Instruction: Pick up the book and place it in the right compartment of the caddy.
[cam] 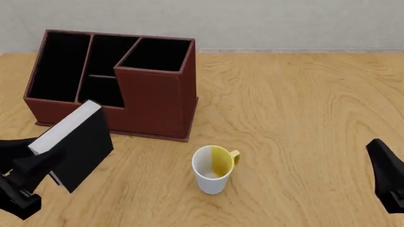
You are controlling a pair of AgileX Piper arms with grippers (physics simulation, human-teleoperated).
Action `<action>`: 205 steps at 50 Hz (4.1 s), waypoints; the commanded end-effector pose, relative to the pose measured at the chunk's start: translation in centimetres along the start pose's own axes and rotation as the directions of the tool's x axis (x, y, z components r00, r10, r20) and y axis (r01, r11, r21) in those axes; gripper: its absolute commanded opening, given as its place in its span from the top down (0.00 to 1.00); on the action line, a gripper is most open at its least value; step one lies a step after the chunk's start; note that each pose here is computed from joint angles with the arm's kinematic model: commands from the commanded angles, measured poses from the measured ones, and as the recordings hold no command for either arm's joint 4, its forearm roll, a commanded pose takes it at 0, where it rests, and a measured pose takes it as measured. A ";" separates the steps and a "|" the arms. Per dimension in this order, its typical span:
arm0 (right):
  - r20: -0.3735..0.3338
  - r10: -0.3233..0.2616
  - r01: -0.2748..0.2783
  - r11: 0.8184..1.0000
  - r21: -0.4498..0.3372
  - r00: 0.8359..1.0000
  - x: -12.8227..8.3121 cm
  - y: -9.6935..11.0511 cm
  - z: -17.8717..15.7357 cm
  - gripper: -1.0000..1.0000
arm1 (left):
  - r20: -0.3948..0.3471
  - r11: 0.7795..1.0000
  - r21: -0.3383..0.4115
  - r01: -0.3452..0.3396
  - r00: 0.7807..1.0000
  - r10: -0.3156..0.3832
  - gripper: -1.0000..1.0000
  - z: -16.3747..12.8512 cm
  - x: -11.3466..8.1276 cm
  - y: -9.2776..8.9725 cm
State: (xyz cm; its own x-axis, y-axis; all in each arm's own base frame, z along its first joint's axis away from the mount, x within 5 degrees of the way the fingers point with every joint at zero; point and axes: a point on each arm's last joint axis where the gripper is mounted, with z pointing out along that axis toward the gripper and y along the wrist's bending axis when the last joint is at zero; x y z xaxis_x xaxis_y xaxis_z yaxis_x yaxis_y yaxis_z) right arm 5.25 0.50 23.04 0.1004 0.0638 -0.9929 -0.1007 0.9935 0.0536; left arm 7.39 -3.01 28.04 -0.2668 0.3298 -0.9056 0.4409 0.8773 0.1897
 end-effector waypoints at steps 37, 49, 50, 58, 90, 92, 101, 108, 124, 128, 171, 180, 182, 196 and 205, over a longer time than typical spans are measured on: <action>-0.043 -0.010 0.002 0.982 -0.189 0.999 0.4 1.0 -0.1 0.00 | 0.217 0.993 0.071 0.099 0.970 -0.113 1.00 -11.2 -9.9 1.9; -0.051 -0.019 0.005 0.966 -0.258 0.999 0.6 1.4 -0.2 0.00 | 0.224 0.995 0.069 0.074 0.971 -0.088 1.00 -10.5 -13.3 2.4; -0.051 -0.018 0.005 0.966 -0.259 0.999 0.6 1.4 -0.2 0.00 | 0.222 0.995 0.071 0.073 0.971 -0.087 1.00 -10.3 -13.4 2.4; -0.052 -0.013 -0.001 0.964 -0.266 0.999 0.8 1.4 -0.2 0.00 | 0.210 0.997 0.064 0.053 0.976 -0.065 1.00 -9.0 -15.0 2.6; -0.039 -0.001 -0.010 0.962 -0.273 0.999 0.2 1.4 -0.2 0.00 | 0.187 0.999 0.002 -0.051 0.981 0.050 1.00 -0.2 -23.9 4.1; -0.038 0.001 -0.011 0.962 -0.272 0.999 0.2 1.4 -0.2 0.00 | 0.178 0.998 0.005 -0.060 0.982 0.058 1.00 0.6 -24.1 4.1; -0.036 0.003 -0.013 0.963 -0.270 0.999 0.1 1.4 -0.2 0.00 | 0.151 0.997 0.007 -0.077 0.986 0.075 1.00 3.8 -25.1 4.2; -0.033 0.003 -0.012 0.964 -0.266 0.999 0.0 1.4 -0.2 0.00 | 0.137 0.996 0.004 -0.091 0.986 0.090 1.00 6.5 -26.0 4.3; -0.033 -0.001 -0.008 0.967 -0.254 0.999 -0.1 1.3 -0.2 0.00 | 0.117 0.996 0.016 -0.092 0.989 0.089 1.00 11.0 -26.9 4.1; -0.035 -0.003 -0.006 0.968 -0.250 0.999 0.0 1.3 -0.2 0.00 | 0.115 0.996 0.028 -0.088 0.990 0.084 1.00 11.7 -26.9 3.8; -0.042 -0.019 0.010 0.975 -0.220 0.999 0.1 1.2 -0.2 0.00 | 0.052 0.993 0.032 -0.114 0.992 0.113 1.00 20.8 -25.1 3.4; -0.044 -0.022 0.012 0.976 -0.218 0.999 0.2 1.1 -0.2 0.00 | 0.046 0.993 0.038 -0.110 0.993 0.109 1.00 21.4 -24.6 3.1; -0.045 -0.023 0.012 0.976 -0.217 0.999 0.2 1.1 -0.2 0.00 | 0.044 0.994 0.036 -0.107 0.993 0.105 1.00 21.5 -24.4 3.2; -0.046 -0.026 0.015 0.975 -0.220 0.999 0.3 1.2 -0.2 0.00 | 0.033 0.995 0.029 -0.096 0.995 0.095 1.00 21.7 -23.5 3.4; -0.047 -0.026 0.015 0.975 -0.222 0.999 0.3 1.2 -0.2 0.00 | 0.023 0.995 0.026 -0.094 0.995 0.093 1.00 22.2 -22.7 3.5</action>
State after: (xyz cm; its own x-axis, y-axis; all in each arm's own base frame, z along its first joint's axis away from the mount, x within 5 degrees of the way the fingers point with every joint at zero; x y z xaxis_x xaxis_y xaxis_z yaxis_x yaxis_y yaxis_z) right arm 5.01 1.66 22.78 0.0569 0.0350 -0.9978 -0.3151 0.9489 0.0153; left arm 33.95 -15.47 40.91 -0.2233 0.3942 -0.8915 0.4936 0.8344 0.2453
